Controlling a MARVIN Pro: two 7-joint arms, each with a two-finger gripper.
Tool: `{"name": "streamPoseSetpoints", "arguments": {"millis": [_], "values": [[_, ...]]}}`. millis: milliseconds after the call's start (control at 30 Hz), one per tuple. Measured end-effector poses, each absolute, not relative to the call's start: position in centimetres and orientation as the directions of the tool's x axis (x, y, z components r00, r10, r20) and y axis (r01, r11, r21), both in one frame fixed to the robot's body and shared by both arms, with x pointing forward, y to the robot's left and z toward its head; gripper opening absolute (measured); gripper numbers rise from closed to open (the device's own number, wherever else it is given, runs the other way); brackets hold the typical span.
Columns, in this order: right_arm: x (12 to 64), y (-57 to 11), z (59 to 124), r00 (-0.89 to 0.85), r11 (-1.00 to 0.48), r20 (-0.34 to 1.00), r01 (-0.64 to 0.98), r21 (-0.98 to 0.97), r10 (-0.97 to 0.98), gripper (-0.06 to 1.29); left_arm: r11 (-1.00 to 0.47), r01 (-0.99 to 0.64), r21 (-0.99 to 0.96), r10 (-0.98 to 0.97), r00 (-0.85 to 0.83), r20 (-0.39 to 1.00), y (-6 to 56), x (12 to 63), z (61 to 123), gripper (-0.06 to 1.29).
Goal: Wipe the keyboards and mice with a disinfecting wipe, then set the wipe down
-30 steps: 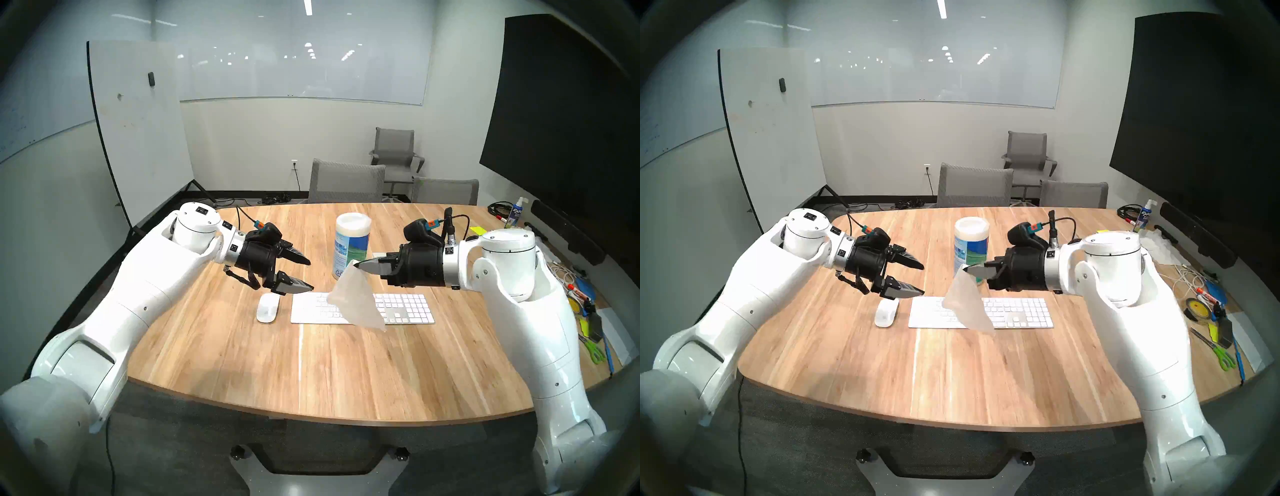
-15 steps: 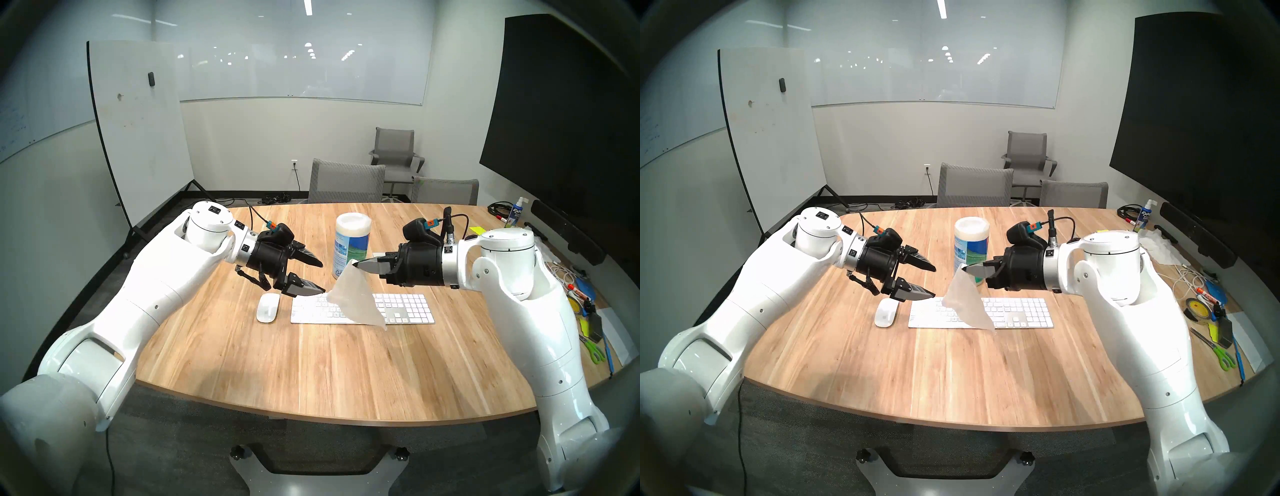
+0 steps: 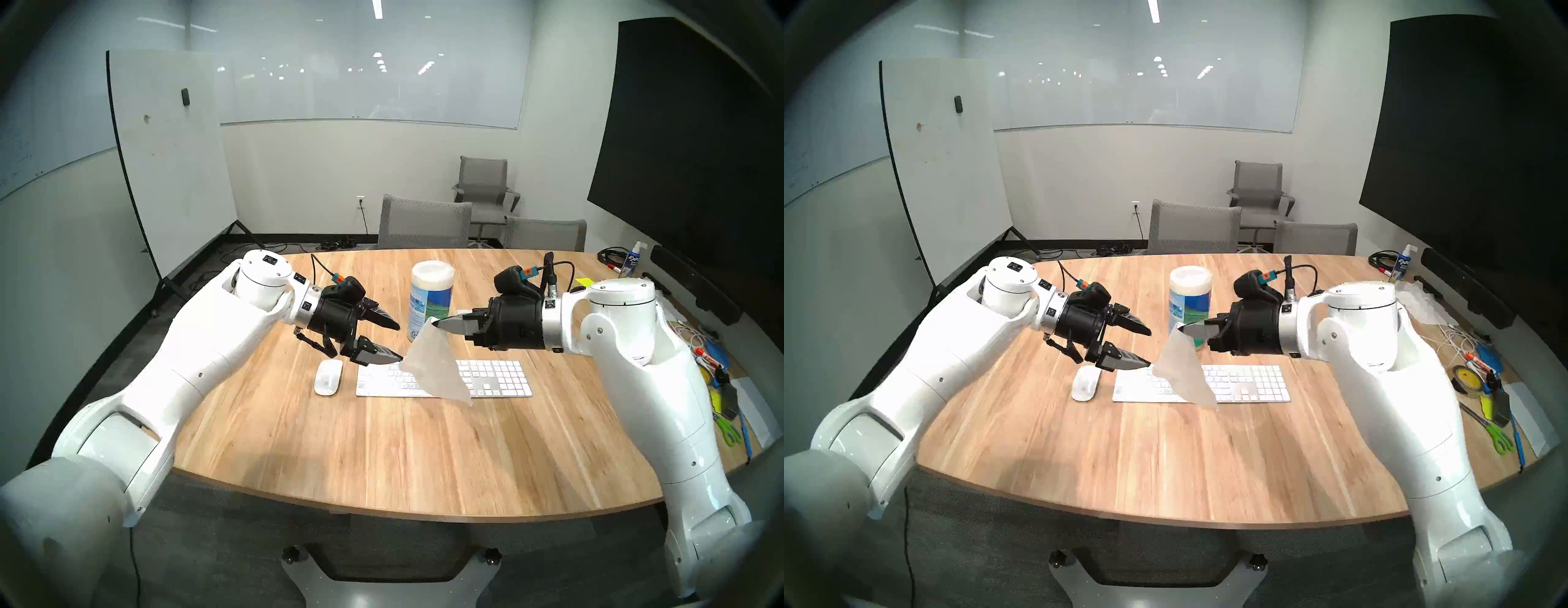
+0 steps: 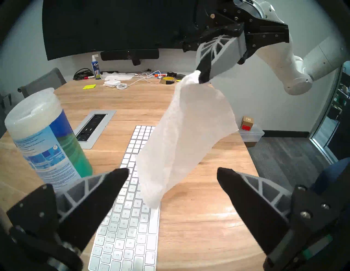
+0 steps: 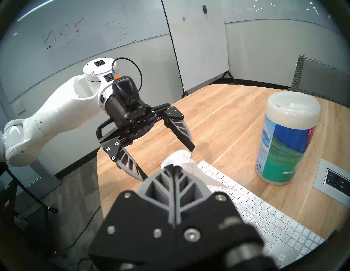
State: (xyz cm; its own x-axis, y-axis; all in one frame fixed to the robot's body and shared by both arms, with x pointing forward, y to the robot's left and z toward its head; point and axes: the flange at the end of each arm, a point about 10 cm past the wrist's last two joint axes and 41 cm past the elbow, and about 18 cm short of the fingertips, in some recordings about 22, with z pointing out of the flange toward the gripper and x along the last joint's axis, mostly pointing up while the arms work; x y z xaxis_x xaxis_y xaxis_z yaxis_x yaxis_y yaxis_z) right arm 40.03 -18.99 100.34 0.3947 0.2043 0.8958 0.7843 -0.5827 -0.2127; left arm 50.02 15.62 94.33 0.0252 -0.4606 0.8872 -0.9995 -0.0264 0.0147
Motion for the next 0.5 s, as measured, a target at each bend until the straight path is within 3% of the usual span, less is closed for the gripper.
{"name": "streamPoseSetpoints", "arguments": {"millis": [500], "values": [[40.0, -19.0, 100.3, 0.412, -0.588, 0.889, 0.776, -0.228, 0.199, -0.03, 0.022, -0.999, 0.035, -0.475, 0.02, 0.88, 13.6, 50.0, 93.2, 1.27]]}}
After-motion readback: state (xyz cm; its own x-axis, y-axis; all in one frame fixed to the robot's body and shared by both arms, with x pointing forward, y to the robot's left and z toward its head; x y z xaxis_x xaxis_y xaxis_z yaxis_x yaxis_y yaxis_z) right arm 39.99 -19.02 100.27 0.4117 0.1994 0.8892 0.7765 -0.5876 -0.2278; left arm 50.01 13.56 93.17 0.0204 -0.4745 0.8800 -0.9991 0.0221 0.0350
